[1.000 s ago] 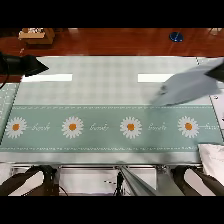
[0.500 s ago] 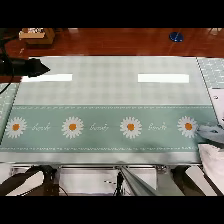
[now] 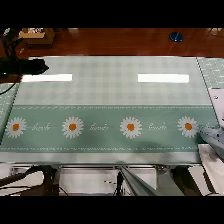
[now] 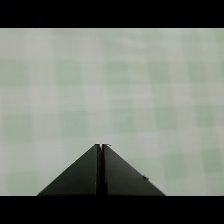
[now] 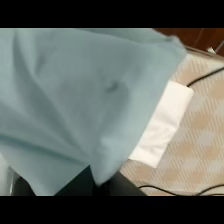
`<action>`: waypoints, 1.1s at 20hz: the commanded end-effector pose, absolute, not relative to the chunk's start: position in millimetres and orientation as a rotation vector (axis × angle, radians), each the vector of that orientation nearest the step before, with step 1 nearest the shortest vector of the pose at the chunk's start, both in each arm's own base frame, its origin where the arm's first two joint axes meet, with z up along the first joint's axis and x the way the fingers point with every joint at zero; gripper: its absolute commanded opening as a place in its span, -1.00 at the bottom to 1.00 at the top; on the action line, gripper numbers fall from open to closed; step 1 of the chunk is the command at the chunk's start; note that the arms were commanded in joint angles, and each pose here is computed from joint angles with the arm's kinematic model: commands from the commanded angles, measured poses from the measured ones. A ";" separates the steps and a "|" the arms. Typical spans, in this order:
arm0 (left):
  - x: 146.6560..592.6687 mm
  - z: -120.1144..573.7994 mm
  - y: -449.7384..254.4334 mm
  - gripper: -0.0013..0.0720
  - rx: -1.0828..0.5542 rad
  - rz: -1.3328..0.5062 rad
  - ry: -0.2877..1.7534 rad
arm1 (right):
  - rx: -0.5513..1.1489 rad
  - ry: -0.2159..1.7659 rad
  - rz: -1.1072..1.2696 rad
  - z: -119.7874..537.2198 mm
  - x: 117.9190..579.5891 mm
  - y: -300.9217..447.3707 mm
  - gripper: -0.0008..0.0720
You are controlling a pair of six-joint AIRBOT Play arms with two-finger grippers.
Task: Fold the shirts.
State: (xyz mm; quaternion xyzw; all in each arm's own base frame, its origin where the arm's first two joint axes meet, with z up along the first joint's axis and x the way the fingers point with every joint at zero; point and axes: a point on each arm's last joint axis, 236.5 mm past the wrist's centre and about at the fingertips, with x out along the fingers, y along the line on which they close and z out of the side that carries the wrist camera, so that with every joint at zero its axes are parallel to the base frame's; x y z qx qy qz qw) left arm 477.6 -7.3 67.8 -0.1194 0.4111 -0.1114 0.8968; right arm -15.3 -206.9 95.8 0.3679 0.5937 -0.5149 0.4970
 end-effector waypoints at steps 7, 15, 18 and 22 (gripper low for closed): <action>482.8 22.5 77.2 -0.91 -0.310 -0.067 0.891 | 0.886 1.670 -1.475 85.3 -93.6 -174.8 -0.91; 483.7 23.9 86.8 -0.91 -0.313 -0.045 0.877 | 0.851 1.805 -1.406 76.1 -105.7 -162.6 -0.72; 483.8 24.1 86.6 -0.91 -0.313 -0.046 0.877 | 0.789 1.828 -1.347 75.9 -106.3 -168.9 0.24; 485.7 30.3 80.2 -0.91 -0.303 -0.066 0.875 | 0.766 1.659 -1.271 71.3 -70.0 -194.3 0.49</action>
